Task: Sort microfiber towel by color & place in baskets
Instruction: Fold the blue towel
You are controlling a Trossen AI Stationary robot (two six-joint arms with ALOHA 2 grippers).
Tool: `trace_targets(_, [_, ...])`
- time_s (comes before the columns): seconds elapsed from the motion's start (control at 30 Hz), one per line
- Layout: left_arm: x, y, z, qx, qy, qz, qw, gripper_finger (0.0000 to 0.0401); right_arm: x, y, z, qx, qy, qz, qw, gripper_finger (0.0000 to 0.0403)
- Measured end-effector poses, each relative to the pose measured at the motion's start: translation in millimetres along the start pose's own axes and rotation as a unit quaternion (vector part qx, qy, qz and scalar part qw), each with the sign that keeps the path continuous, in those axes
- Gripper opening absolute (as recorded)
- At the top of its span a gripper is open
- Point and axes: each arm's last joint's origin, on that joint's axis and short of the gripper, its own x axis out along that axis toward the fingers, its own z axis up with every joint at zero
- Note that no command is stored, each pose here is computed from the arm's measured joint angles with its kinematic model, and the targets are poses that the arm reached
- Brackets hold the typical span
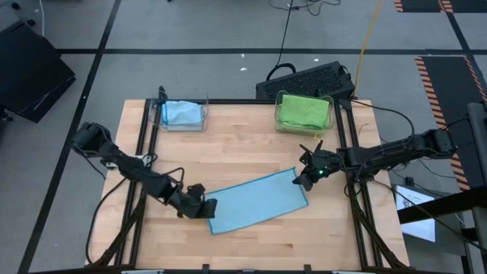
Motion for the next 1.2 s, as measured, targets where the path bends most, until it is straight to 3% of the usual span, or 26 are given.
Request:
trace_targets(0.13, [9.0,3.0,-14.1,-0.061,0.025,-0.011,0.998,0.0101,0.0,0.2,0.0,-0.006,0.001,0.002,1.000,0.0004])
trace_targets(0.3, [23.8,12.8,-31.0,-0.138,0.058,0.003,0.989,0.0144,0.0,0.7,-0.6,-0.015,0.012,0.010,1.000,0.0004])
trace_targets(0.43, [38.8,15.3,-38.0,-0.154,0.090,-0.003,0.984,0.0181,0.0,0.8,-0.5,-0.020,0.011,0.010,1.000,0.0004])
trace_targets(0.6, [54.2,19.6,-36.9,-0.165,0.085,-0.008,0.983,0.0207,0.0,0.9,-0.6,-0.023,0.013,0.012,1.000,0.0004])
trace_targets(0.73, [65.0,28.1,-31.6,-0.174,0.075,0.026,0.982,0.0209,-0.1,1.2,-1.1,-0.024,0.022,0.018,0.999,0.0004])
trace_targets(1.2, [75.1,28.6,-16.1,-0.189,0.051,0.042,0.980,0.0209,-0.1,1.7,-1.8,-0.022,0.033,0.026,0.999,0.0004])
